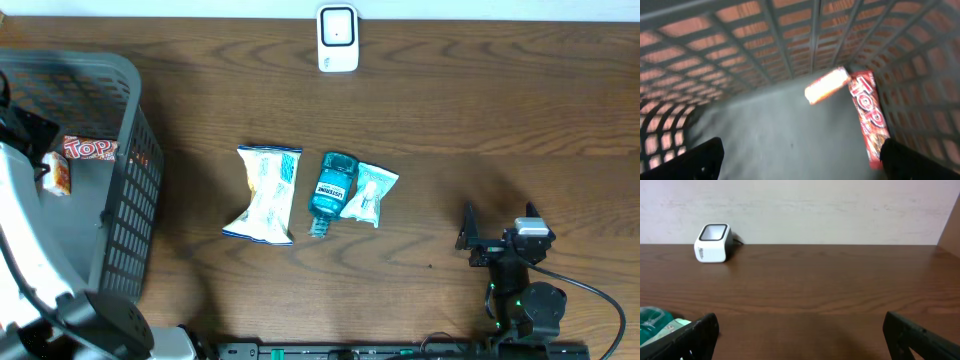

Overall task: Scan the item barcode
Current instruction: 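Lower the wipes pack onto the table and open the left gripper, then move the left gripper into the basket and grasp the small orange item, then carry the orange item right of the wipes and release it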

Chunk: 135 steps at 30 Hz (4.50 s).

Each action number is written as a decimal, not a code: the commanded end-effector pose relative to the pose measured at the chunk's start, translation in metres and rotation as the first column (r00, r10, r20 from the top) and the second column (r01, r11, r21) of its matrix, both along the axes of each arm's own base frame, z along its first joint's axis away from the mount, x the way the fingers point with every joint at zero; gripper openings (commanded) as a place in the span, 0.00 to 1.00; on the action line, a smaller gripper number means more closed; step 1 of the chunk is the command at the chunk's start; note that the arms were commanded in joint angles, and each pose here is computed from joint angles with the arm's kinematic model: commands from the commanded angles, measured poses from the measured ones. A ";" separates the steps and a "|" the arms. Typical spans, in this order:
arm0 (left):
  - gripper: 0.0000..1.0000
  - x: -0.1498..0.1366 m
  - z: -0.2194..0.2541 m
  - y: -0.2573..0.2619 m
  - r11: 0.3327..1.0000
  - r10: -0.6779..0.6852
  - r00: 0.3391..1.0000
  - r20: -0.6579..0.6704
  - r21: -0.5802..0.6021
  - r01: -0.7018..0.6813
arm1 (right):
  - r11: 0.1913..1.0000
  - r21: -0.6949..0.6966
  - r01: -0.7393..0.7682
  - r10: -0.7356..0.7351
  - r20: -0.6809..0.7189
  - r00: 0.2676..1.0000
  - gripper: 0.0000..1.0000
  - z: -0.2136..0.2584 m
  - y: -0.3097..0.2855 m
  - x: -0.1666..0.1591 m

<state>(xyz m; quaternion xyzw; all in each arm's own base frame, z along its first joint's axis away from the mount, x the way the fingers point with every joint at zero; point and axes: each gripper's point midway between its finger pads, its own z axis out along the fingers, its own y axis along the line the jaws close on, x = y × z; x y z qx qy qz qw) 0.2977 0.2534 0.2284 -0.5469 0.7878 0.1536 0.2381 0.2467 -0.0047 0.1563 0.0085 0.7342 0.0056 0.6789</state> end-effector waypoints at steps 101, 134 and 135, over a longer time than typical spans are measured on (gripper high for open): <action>0.08 0.024 0.087 -0.522 -0.227 -0.727 -0.391 0.565 0.339 0.913 | 1.000 0.013 0.008 -0.008 -0.004 1.000 0.99 -0.001 -0.001 0.000; 0.98 0.071 -0.041 -0.559 -0.117 -0.874 -0.122 0.471 0.039 0.992 | 1.000 0.013 0.008 -0.008 -0.004 1.000 0.99 -0.001 -0.001 0.000; 0.98 0.076 -0.028 -0.547 -0.077 -0.882 -0.098 0.462 0.063 0.995 | 1.000 0.013 0.008 -0.008 -0.004 1.000 0.99 -0.001 -0.001 0.000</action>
